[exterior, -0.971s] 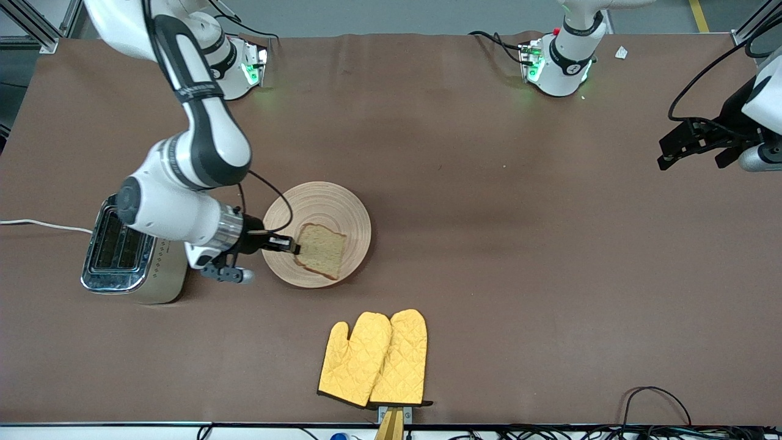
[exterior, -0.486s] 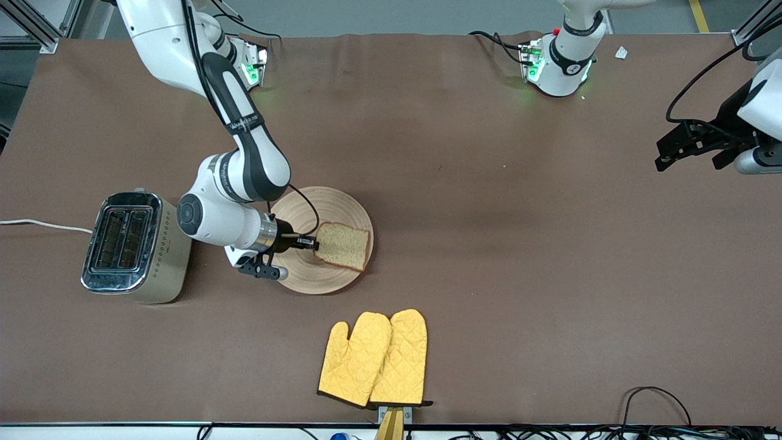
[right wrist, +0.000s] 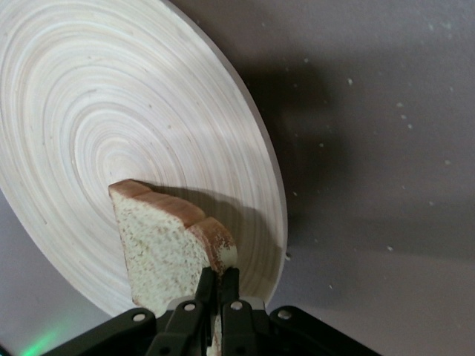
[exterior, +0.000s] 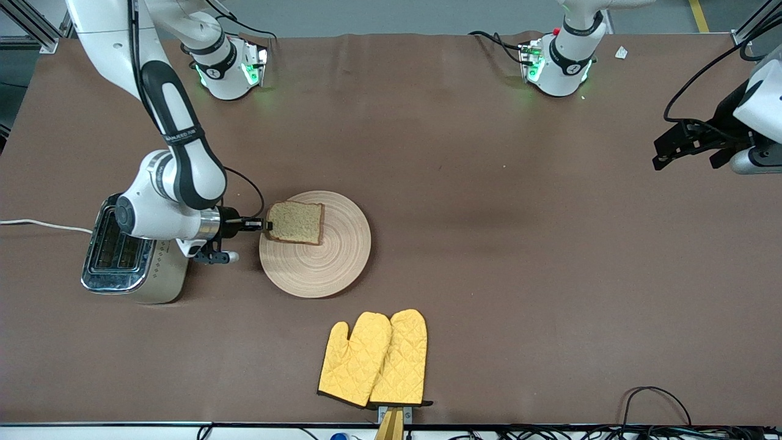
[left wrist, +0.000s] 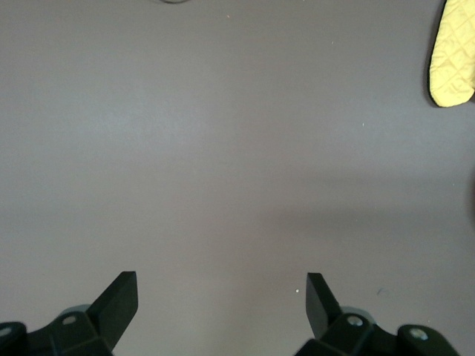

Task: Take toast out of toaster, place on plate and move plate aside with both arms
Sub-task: 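Withdraw the right gripper while the left gripper reaches the plate rim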

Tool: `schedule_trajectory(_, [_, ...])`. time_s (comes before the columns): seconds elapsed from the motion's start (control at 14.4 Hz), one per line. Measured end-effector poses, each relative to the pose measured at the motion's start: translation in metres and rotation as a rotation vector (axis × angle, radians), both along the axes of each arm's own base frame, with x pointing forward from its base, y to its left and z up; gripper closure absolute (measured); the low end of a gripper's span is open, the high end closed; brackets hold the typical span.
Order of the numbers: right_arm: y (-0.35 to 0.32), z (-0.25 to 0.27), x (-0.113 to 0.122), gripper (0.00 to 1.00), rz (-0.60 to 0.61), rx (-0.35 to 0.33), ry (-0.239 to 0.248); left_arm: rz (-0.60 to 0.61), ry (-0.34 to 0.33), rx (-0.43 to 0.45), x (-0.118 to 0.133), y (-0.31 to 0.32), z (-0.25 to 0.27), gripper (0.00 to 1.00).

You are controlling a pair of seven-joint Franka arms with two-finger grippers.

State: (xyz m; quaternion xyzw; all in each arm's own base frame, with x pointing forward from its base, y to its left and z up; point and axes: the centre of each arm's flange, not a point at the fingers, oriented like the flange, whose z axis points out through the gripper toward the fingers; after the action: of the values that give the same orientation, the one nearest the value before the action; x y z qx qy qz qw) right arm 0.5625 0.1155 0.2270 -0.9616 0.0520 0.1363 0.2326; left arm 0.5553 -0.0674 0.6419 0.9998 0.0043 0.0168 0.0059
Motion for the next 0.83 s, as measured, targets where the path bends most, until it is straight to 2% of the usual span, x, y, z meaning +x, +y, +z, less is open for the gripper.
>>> schedule_trajectory(0.14, [0.002,0.001,-0.001,0.94,0.006,0.005,0.006,-0.025,0.053,-0.045,0.003,-0.018,-0.019,0.0])
schedule_trajectory(0.35, [0.004,0.001,-0.001,0.96,0.008,0.004,0.002,-0.03,0.196,-0.226,0.021,-0.052,-0.08,0.0])
schedule_trajectory(0.49, [0.004,0.011,0.008,0.81,0.004,0.003,-0.03,0.0,0.274,-0.369,0.045,-0.07,-0.135,0.0])
schedule_trajectory(0.55, [0.0,0.021,0.018,0.69,0.008,-0.008,-0.06,0.019,0.302,-0.435,0.057,-0.083,-0.165,0.0])
schedule_trajectory(0.69, [-0.018,0.044,0.038,0.5,0.059,-0.083,-0.125,0.051,0.33,-0.537,0.074,-0.119,-0.22,0.0])
schedule_trajectory(0.83, [-0.048,0.064,0.051,0.28,0.083,-0.165,-0.164,0.077,0.342,-0.617,0.082,-0.161,-0.269,0.0])
